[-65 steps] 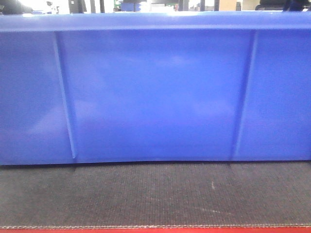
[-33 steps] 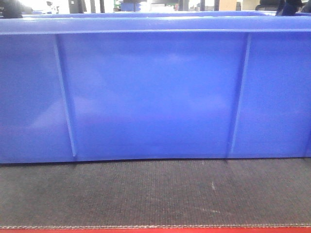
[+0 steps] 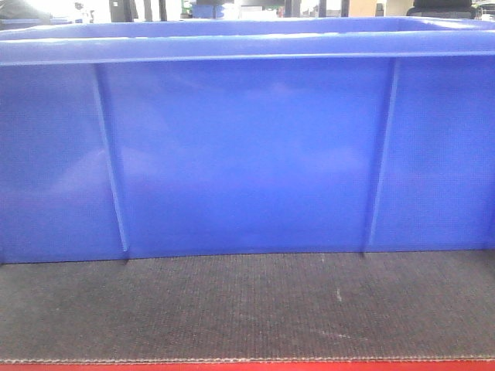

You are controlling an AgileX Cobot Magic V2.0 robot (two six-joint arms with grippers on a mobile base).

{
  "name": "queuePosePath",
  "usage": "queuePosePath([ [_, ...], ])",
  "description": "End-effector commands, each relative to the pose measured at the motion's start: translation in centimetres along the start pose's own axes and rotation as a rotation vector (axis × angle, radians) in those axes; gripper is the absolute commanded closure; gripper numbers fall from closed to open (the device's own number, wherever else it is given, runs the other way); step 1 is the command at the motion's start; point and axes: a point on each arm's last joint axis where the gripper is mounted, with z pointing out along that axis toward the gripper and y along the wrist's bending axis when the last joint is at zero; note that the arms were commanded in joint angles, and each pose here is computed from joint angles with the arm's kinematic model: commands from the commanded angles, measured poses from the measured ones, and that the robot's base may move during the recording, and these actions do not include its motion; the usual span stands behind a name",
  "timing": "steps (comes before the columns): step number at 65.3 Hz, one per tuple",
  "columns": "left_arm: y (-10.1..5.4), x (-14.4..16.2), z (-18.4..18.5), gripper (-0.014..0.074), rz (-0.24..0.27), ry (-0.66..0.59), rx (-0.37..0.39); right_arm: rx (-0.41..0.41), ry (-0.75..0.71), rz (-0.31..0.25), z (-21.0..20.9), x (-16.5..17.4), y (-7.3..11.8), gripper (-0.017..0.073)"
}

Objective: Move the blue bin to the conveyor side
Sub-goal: 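Lower the blue bin onto the grey table surface with both grippers, then open both grippers and release the bin rim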

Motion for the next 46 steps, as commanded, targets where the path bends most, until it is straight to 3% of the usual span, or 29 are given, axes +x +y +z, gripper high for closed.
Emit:
queuePosePath([
  [1,0.3,-1.7,-3.0,0.0319,-0.025,-0.08,0.014,-0.001,-0.082,-0.011,-2.8,-2.2,-0.1,0.013],
  [6,0.7,-2.8,-5.4,0.0466,-0.042,-0.148,0.029,0.002,-0.117,-0.005,-4.8,-3.4,-0.2,0.0274],
  [11,1.2,-3.7,-7.5,0.0601,-0.045,-0.219,0.036,0.0,-0.164,-0.001,-6.6,-4.3,-0.3,0.0505],
  [15,1.5,-4.1,-9.2,0.0615,-0.051,-0.268,0.045,-0.004,-0.192,0.003,-7.7,-4.6,-0.3,0.0664],
  [23,2.0,-4.4,-11.4,0.0607,-0.054,-0.34,0.059,-0.007,-0.215,0.01,-9.5,-4.8,-0.4,0.0629],
  [31,2.8,-3.9,-12.8,0.0607,-0.061,-0.321,0.031,-0.004,-0.199,0.014,-10.3,-4.6,-0.5,0.0629],
  [38,3.6,-2.4,-13.2,0.0607,-0.099,-0.309,0.025,-0.003,-0.212,-0.03,-10.7,-4.0,-0.6,0.0647],
  [46,5.2,0.5,-12.8,0.0607,-0.145,-0.29,0.012,-0.006,-0.195,-0.042,-10.7,-1.6,-0.7,0.0647],
])
